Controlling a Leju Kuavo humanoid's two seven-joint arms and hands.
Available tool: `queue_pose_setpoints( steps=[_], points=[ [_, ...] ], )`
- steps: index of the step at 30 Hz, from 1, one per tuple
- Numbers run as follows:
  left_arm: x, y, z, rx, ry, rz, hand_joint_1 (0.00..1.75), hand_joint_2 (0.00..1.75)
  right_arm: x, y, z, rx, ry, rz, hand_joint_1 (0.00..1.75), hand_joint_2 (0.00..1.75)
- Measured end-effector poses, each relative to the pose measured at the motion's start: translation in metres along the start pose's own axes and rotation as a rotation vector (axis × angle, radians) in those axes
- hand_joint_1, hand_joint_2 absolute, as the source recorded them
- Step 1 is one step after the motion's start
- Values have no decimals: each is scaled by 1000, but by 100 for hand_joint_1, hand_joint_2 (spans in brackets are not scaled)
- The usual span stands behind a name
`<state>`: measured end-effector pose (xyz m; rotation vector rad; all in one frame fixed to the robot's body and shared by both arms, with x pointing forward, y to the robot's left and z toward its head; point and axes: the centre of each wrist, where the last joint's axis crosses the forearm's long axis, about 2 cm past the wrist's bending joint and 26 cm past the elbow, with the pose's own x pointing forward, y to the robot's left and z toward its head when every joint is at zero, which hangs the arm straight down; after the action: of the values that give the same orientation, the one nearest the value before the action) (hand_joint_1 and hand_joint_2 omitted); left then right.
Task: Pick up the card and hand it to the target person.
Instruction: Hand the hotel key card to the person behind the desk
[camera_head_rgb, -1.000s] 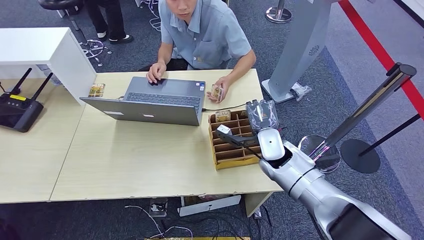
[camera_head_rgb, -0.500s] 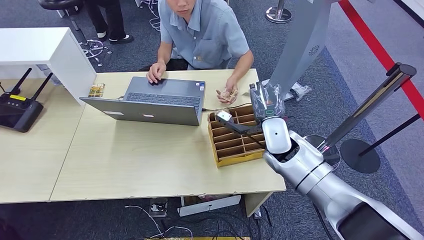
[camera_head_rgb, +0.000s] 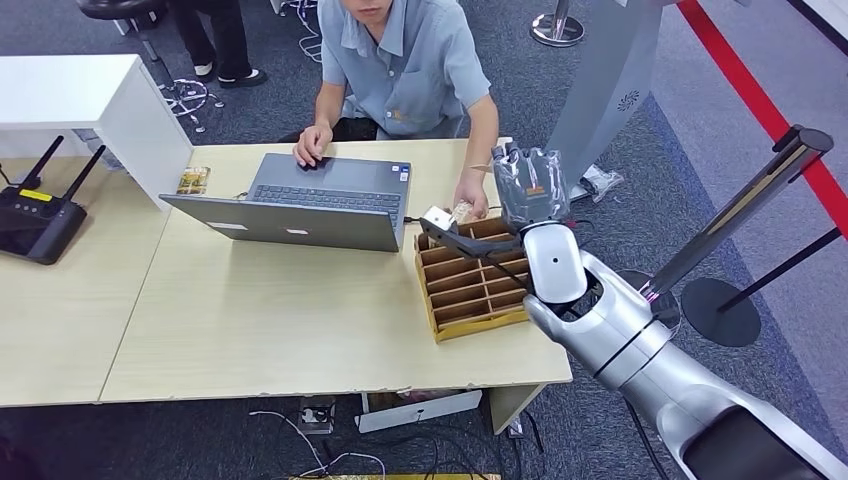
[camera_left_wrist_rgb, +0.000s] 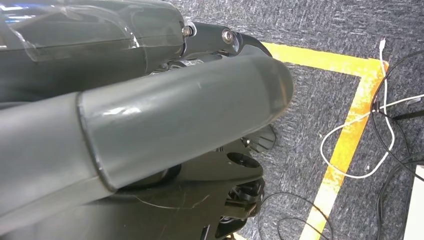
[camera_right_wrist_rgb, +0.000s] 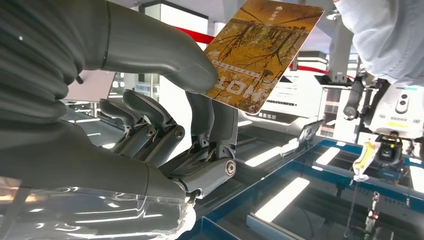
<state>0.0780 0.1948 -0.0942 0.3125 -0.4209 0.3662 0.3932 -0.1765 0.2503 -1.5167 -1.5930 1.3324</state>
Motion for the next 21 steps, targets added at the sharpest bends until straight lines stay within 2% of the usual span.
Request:
queue_pose_setpoints(
  steps=[21],
  points=[
    [1, 0, 0, -3, 0, -6, 0, 0, 8, 6, 2, 27, -28, -15, 175, 175]
  ],
)
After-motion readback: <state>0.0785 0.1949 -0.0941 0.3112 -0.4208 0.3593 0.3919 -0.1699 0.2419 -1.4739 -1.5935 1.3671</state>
